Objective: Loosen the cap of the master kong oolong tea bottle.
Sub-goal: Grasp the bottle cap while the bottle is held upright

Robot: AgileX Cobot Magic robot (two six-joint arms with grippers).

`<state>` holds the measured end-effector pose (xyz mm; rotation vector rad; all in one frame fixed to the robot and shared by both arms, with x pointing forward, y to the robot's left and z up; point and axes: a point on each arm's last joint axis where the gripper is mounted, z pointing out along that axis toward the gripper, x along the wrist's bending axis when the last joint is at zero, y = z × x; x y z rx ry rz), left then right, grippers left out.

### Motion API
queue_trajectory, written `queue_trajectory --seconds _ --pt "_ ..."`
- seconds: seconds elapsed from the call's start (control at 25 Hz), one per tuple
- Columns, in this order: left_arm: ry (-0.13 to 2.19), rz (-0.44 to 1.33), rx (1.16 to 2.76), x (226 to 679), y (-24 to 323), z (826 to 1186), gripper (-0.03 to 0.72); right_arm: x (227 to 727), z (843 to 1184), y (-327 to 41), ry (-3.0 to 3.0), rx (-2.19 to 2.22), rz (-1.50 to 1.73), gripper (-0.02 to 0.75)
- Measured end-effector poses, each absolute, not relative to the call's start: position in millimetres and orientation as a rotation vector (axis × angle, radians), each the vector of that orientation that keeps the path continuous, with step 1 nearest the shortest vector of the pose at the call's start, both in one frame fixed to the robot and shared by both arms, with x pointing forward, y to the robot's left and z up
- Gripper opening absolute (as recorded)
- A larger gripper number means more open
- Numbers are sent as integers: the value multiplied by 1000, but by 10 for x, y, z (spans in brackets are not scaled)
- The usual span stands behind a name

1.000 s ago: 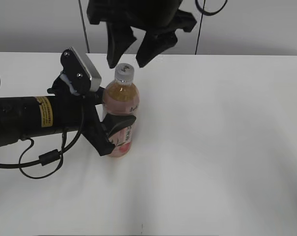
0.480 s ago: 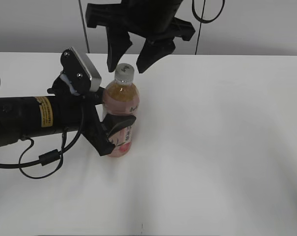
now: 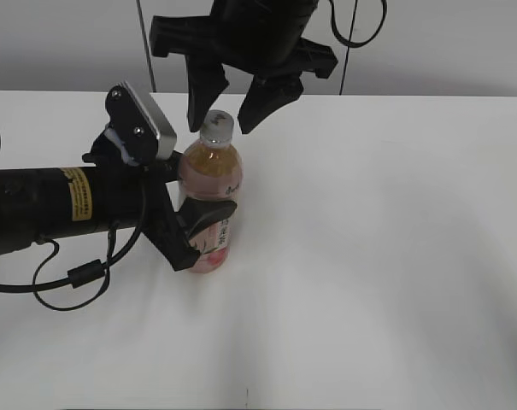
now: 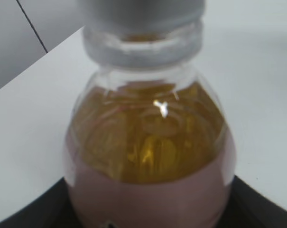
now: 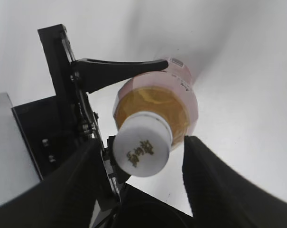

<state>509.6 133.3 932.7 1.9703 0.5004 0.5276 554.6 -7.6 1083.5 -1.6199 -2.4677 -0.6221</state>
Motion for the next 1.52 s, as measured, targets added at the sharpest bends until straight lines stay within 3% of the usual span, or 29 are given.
queue_trajectory --seconds 0.44,0.76,1.16,1.52 --pt "500 528 1970 5096 1333 9327 420 5556 10798 -63 -2463 -1620 -610 414" --pt "500 528 1970 5096 1333 9327 420 5556 10798 -63 -2490 -1588 -614 280" --pt "500 528 1970 5096 1333 9327 420 5556 10798 -63 -2627 -1410 -632 279" --pt "499 527 1969 5096 1332 9328 420 5557 10797 -63 -2907 -934 -663 279"
